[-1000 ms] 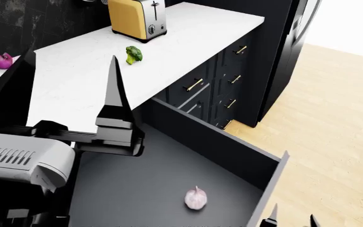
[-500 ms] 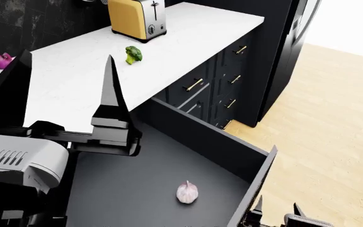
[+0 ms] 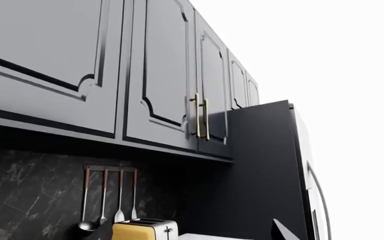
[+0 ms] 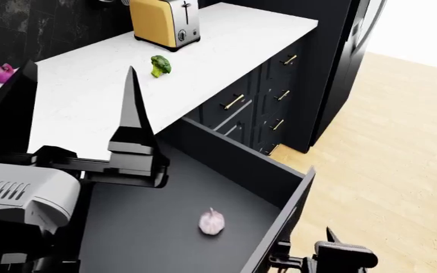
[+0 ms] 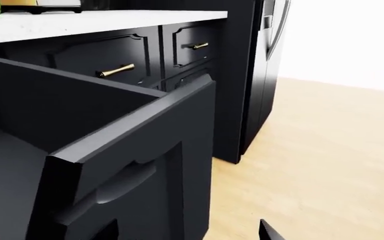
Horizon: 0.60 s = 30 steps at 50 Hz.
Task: Close the right drawer.
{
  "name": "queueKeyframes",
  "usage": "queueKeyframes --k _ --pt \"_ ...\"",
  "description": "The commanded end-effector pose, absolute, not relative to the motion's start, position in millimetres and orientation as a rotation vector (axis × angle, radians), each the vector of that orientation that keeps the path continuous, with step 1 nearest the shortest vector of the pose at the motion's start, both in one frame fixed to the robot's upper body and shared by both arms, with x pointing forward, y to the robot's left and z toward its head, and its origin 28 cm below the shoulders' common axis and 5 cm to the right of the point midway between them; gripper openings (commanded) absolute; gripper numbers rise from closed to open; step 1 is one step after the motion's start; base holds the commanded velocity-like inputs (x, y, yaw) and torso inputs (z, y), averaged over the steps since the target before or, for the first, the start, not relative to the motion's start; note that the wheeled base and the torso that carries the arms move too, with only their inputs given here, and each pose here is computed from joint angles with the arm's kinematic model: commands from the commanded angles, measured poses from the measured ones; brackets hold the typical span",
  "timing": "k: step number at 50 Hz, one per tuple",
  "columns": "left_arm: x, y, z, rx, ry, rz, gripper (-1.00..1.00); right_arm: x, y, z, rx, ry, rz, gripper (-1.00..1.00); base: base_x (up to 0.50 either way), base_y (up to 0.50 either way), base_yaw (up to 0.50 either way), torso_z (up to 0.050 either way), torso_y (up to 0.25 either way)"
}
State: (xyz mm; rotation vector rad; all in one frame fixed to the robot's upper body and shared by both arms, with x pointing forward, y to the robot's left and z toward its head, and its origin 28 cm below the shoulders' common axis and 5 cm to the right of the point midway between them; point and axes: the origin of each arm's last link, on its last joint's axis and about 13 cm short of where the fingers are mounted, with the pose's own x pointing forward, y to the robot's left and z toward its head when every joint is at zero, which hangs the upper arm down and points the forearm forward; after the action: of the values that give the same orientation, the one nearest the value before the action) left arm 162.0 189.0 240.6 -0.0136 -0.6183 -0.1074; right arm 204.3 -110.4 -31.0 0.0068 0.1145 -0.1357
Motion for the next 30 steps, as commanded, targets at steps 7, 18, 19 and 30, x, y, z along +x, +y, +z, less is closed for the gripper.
queueKeyframes --k 7,18,19,30 --pt "160.8 191.3 241.7 -0.014 -0.624 -0.102 1.00 224.6 -78.3 -23.1 0.013 0.080 -0.006 1.00 0.00 0.00 0.00 0.000 0.000" --pt "160.8 191.8 239.8 -0.013 -0.622 -0.099 1.00 235.8 -65.0 -29.3 0.041 0.073 0.042 1.00 0.00 0.00 0.00 0.000 0.001" --pt "161.0 191.8 239.6 -0.013 -0.621 -0.099 1.00 237.4 -63.6 -30.5 0.044 0.074 0.047 1.00 0.00 0.00 0.00 0.000 0.000" --pt "160.4 192.3 239.7 -0.012 -0.621 -0.098 1.00 249.0 -48.4 -29.9 0.061 0.068 0.104 1.00 0.00 0.00 0.00 0.000 0.001"
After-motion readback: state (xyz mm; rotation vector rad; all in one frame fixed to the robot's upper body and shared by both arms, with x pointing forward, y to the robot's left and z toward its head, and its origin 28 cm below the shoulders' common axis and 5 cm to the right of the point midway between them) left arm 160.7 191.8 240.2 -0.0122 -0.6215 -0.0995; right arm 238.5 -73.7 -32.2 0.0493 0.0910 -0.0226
